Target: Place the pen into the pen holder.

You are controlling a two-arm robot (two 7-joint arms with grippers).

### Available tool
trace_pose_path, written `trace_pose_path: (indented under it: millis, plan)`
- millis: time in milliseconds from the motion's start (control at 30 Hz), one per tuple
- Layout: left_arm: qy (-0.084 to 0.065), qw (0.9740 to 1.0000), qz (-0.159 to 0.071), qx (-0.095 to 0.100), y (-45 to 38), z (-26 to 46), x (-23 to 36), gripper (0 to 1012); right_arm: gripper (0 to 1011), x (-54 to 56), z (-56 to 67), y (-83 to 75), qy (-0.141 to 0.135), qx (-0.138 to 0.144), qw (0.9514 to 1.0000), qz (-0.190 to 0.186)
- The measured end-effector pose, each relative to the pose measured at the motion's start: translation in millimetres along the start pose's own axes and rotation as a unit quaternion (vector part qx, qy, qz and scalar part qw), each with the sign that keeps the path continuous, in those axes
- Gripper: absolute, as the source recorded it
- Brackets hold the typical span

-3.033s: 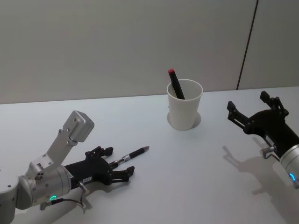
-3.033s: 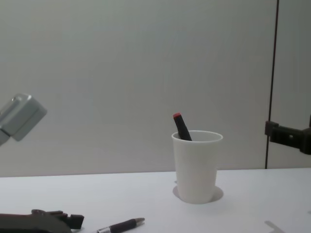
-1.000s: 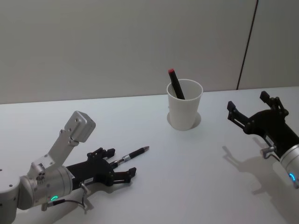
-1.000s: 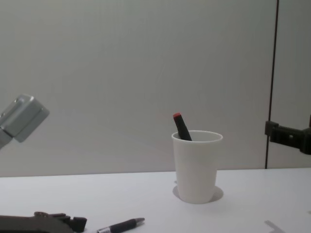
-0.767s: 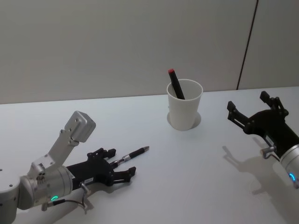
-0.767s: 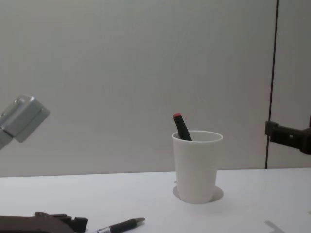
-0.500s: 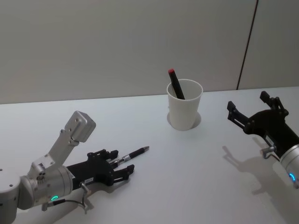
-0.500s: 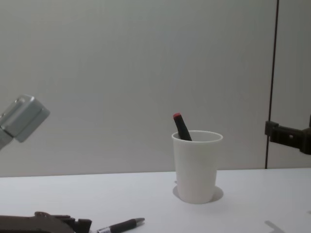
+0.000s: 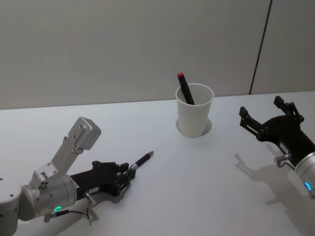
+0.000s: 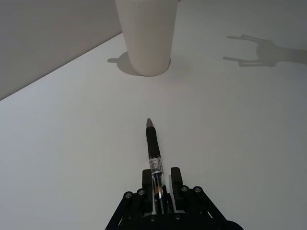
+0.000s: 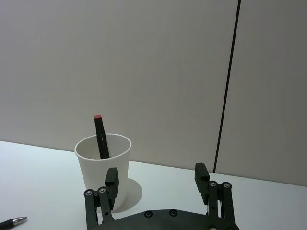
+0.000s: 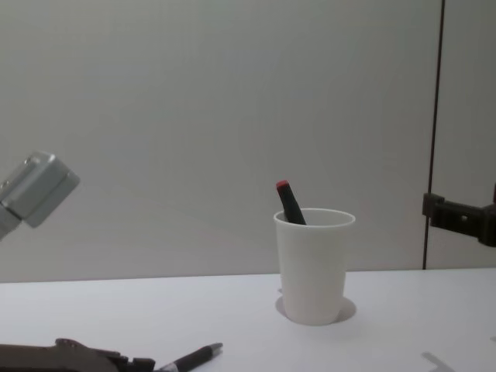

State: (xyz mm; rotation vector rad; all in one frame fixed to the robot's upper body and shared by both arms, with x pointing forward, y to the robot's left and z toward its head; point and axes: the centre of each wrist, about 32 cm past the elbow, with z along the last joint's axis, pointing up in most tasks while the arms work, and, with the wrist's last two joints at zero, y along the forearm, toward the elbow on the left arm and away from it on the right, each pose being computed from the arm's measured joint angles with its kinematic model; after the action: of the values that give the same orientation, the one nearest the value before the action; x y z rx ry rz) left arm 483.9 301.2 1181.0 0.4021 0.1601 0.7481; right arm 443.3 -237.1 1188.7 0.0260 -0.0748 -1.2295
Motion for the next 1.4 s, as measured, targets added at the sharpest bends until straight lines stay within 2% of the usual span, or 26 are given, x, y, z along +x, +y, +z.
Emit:
trace_pose_path:
  millis: [33, 167, 567, 733, 967, 1000, 1067, 1167, 1200, 1233, 1267, 1333, 1367, 1400]
  plan:
    - [0.0, 1.0, 0.0, 0.0, 0.0, 0.0, 0.0, 234, 1001, 0.0, 0.0, 0.0, 0.0, 0.0, 1.0, 0.0]
    - [0.0, 1.0, 0.0, 0.0, 0.0, 0.0, 0.0, 134, 1001, 0.0, 0.0, 0.0, 0.0, 0.0, 1.0, 0.0]
    - [0.0, 1.0, 0.0, 0.0, 0.0, 0.1, 0.0, 121, 1001, 0.0, 0.0, 0.0, 0.0, 0.0, 1.0, 0.0]
    - [0.001, 1.0, 0.002, -0.006, 0.4, 0.7, -0.1, 121, 1001, 0.0, 0.0, 0.0, 0.0, 0.0, 1.0, 0.0]
    - [0.004, 0.9991, 0.018, -0.037, 3.3, 4.1, -1.2, 121, 1001, 0.0, 0.0, 0.0, 0.0, 0.0, 1.0, 0.0]
    - [0.005, 0.9986, 0.023, -0.048, 4.5, 5.5, -1.6, 121, 1001, 0.0, 0.0, 0.0, 0.0, 0.0, 1.0, 0.0]
    - [0.005, 0.9979, 0.028, -0.057, 5.8, 6.8, -1.9, 121, 1001, 0.0, 0.0, 0.0, 0.0, 0.0, 1.0, 0.0]
    - [0.005, 0.9961, 0.038, -0.079, 8.7, 10.7, -2.4, 121, 1001, 0.0, 0.0, 0.0, 0.0, 0.0, 1.0, 0.0]
    - [0.006, 0.9947, 0.044, -0.092, 10.2, 12.8, -2.7, 121, 1001, 0.0, 0.0, 0.0, 0.0, 0.0, 1.0, 0.0]
    - [0.006, 0.9947, 0.044, -0.092, 10.2, 12.8, -2.7, 121, 1001, 0.0, 0.0, 0.0, 0.0, 0.0, 1.0, 0.0]
    - [0.006, 0.9932, 0.05, -0.105, 11.7, 14.8, -2.9, 121, 1001, 0.0, 0.0, 0.0, 0.0, 0.0, 1.0, 0.0]
    - [0.007, 0.9916, 0.054, -0.117, 13.0, 17.0, -3.2, 121, 1001, 0.0, 0.0, 0.0, 0.0, 0.0, 1.0, 0.0]
    - [0.006, 0.9895, 0.059, -0.132, 14.6, 19.7, -3.4, 121, 1001, 0.0, 0.0, 0.0, 0.0, 0.0, 1.0, 0.0]
    - [0.006, 0.9888, 0.06, -0.136, 15.2, 21.0, -3.5, 121, 1001, 0.0, 0.0, 0.0, 0.0, 0.0, 1.0, 0.0]
